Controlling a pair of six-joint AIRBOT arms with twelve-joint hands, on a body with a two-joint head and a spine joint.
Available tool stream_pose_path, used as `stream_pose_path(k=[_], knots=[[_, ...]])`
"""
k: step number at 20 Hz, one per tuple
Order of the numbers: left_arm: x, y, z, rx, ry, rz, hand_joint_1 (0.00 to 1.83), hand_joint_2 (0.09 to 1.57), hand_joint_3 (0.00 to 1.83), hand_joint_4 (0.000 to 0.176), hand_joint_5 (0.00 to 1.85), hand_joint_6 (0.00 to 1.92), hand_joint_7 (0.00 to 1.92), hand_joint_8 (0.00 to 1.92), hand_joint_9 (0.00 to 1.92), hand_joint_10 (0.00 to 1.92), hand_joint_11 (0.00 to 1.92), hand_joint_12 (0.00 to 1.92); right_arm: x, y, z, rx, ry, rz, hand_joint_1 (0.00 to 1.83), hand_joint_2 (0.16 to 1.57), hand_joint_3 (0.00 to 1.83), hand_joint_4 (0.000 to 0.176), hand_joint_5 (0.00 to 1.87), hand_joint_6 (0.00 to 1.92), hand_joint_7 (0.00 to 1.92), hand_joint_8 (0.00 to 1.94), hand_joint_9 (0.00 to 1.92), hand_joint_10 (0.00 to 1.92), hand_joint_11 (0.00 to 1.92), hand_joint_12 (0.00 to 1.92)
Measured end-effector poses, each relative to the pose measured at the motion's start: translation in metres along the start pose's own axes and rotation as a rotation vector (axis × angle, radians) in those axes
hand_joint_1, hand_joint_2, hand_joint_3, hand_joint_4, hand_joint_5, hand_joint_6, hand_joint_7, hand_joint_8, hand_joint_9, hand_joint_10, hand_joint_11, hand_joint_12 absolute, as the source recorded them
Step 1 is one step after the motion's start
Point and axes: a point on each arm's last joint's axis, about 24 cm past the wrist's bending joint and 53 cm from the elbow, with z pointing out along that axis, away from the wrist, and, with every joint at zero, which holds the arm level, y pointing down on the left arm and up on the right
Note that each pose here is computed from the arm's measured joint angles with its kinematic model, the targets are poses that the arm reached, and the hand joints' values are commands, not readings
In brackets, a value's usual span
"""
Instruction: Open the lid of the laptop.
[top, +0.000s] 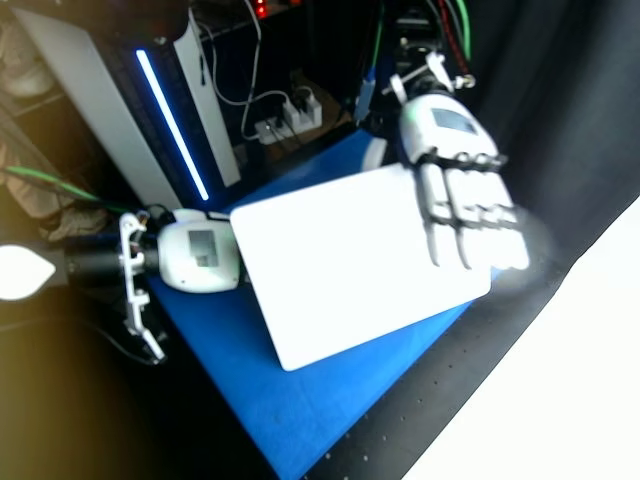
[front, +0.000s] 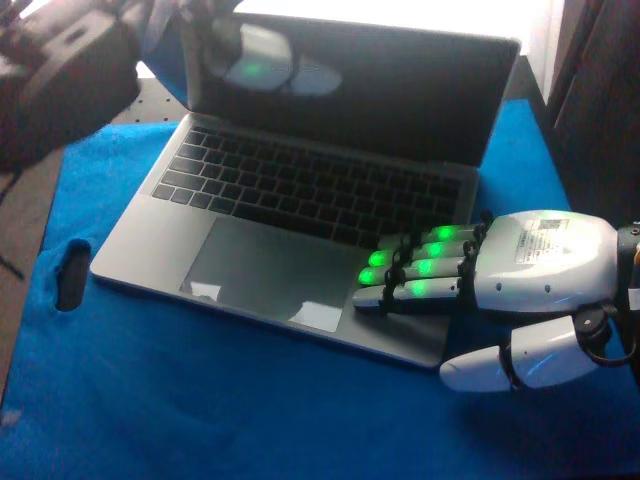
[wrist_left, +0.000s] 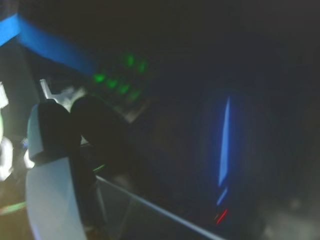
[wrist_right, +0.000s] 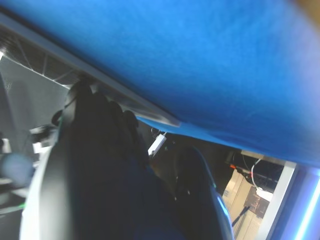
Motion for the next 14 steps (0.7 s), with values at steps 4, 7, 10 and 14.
stream_pose_path(k=[4, 7, 10, 14], knots=[[-0.005, 0.01, 0.029, -0.045, 0.028, 0.029, 0.64, 0.98, 0.0, 0.1, 0.0, 0.0, 0.0, 0.0, 0.0, 0.0, 0.0, 0.0, 0.002, -0.002, 0.002, -0.004, 0.009, -0.014, 0.0, 1.41, 0.0, 0.0, 0.04, 0.01, 0.01, 0.0, 0.0, 0.0, 0.0, 0.0], [-0.007, 0.015, 0.049, -0.08, 0.062, 0.041, 0.69, 0.99, 0.0, 0.095, 0.0, 0.0, 0.0, 0.0, 0.0, 0.0, 0.0, 0.0, 0.002, -0.002, 0.001, -0.004, 0.012, -0.023, 0.0, 1.41, 0.0, 0.0, 0.04, 0.01, 0.01, 0.0, 0.0, 0.0, 0.0, 0.0], [-0.01, 0.018, 0.063, -0.106, 0.087, 0.079, 0.64, 1.0, 0.0, 0.121, 0.0, 0.0, 0.0, 0.0, 0.0, 0.0, 0.0, 0.0, 0.003, -0.002, 0.004, -0.013, 0.019, -0.034, 0.0, 1.41, 0.0, 0.0, 0.03, 0.0, 0.0, 0.0, 0.0, 0.0, 0.0, 0.0], [-0.011, 0.021, 0.067, -0.133, 0.137, 0.092, 0.68, 0.99, 0.0, 0.103, 0.0, 0.0, 0.0, 0.0, 0.0, 0.0, 0.0, 0.0, 0.004, -0.002, 0.005, -0.014, 0.022, -0.036, 0.0, 1.42, 0.0, 0.0, 0.02, 0.0, 0.0, 0.0, 0.0, 0.0, 0.0, 0.0]])
